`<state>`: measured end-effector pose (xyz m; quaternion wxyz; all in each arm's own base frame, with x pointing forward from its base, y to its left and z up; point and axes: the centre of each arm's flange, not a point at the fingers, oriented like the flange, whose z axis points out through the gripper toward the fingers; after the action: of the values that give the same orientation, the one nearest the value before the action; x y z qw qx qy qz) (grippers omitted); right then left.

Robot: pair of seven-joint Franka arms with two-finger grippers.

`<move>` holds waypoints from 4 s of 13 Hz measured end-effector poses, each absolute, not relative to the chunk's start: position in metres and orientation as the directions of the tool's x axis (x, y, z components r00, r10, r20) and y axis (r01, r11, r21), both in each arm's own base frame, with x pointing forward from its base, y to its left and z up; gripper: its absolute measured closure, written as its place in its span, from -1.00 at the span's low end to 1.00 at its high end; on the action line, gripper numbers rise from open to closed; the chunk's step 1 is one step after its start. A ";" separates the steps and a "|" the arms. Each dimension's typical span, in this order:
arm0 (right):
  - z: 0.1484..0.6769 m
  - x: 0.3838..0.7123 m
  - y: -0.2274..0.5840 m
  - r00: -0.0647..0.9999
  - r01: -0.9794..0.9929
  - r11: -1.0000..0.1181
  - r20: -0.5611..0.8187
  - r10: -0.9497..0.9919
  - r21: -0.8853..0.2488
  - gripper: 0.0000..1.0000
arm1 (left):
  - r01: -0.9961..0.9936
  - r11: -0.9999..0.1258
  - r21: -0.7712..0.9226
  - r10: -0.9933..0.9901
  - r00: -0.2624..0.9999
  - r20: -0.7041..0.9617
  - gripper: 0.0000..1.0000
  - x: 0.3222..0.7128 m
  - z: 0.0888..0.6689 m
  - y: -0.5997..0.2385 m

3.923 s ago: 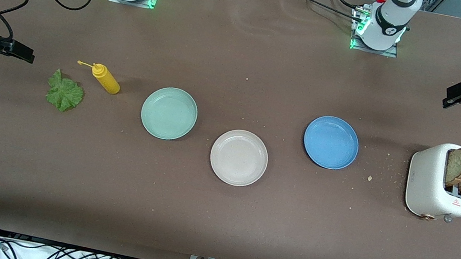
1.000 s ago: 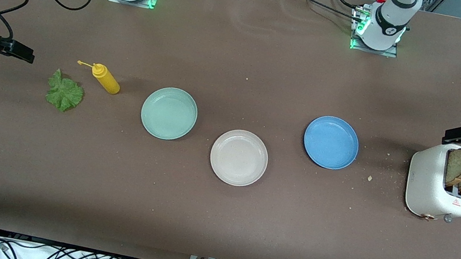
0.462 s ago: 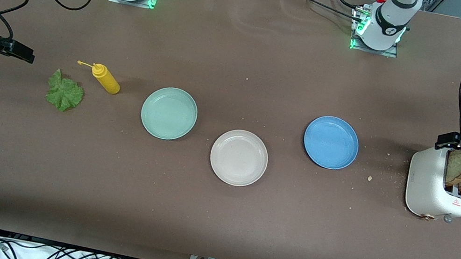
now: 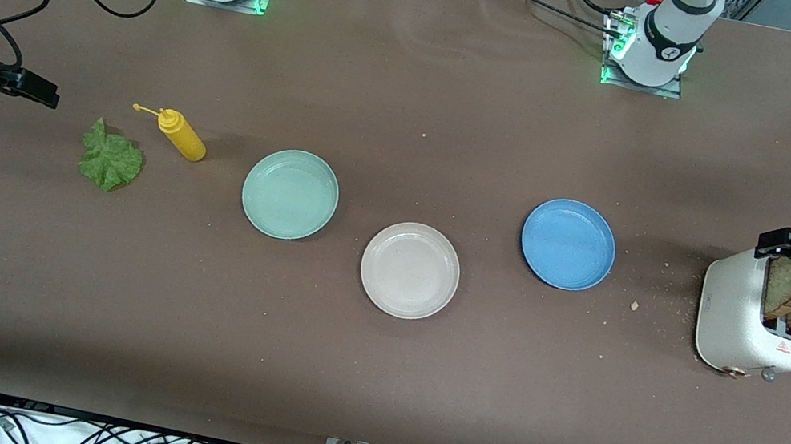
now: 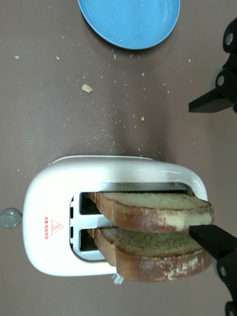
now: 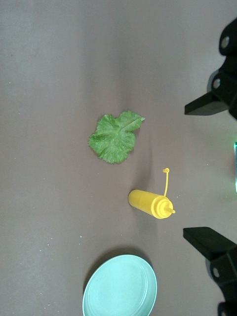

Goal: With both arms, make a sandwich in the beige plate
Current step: 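Grasp the outer toast slice with the left gripper, then lift the toast slice out of the toaster with the left gripper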

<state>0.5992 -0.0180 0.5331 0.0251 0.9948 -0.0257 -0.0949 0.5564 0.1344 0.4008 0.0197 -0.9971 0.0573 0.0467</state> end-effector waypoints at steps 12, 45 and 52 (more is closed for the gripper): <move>0.533 0.599 -0.018 0.981 -0.046 -0.997 -0.188 -0.056 0.055 -1.00 | -0.124 -0.992 -0.030 -0.122 0.990 -0.078 -0.87 0.563 0.382 0.154; 0.533 0.599 -0.018 0.981 -0.046 -0.997 -0.188 -0.056 0.055 -1.00 | -0.111 -0.994 -0.019 -0.109 0.991 -0.081 0.75 0.585 0.369 0.172; 0.533 0.599 -0.018 0.981 -0.046 -0.997 -0.188 -0.056 0.055 -1.00 | -0.116 -0.989 0.091 -0.125 0.986 -0.108 0.83 0.605 0.485 0.151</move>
<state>0.5993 -0.0179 0.5329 0.0250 0.9948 -0.0256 -0.0951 0.6053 0.1507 0.4847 -0.0422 -0.9956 0.0606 0.0569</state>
